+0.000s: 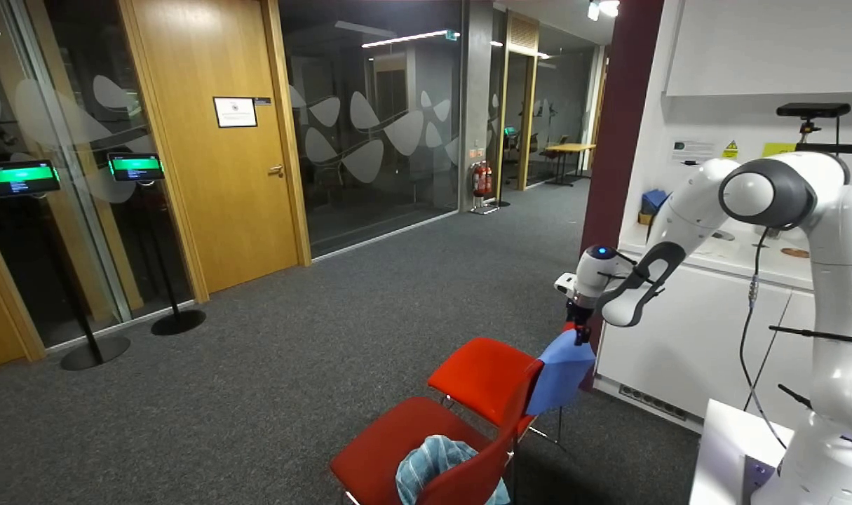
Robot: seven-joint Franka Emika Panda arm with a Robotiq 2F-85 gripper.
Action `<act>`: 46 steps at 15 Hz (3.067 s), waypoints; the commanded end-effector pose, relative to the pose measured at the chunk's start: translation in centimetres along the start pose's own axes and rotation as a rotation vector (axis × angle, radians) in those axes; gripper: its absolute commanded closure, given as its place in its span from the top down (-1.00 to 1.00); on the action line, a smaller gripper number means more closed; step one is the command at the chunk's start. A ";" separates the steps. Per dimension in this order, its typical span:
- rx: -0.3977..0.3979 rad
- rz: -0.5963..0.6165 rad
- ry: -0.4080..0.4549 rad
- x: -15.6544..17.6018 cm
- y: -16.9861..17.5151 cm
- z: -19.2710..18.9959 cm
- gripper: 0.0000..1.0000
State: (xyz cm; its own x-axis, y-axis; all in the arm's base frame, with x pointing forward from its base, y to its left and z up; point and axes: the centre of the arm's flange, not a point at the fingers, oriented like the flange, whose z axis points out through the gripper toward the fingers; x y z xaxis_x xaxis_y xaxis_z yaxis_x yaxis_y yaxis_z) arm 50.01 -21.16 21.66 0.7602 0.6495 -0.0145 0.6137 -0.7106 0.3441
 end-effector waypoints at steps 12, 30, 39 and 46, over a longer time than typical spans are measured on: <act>-0.020 0.393 -0.093 -2.8 -4.8 -1.7 1.00; -0.024 0.378 -0.102 -3.5 -3.8 0.2 1.00; 0.129 0.613 -0.049 -3.1 -4.6 2.2 1.00; 0.220 0.980 -0.042 -11.1 -2.6 6.6 1.00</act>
State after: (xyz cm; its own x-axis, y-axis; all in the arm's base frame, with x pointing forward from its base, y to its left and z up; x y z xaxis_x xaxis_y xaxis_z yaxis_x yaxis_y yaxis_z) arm 42.93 -23.97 15.69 0.9786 -0.1778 0.1041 -0.1865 -0.9791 0.0812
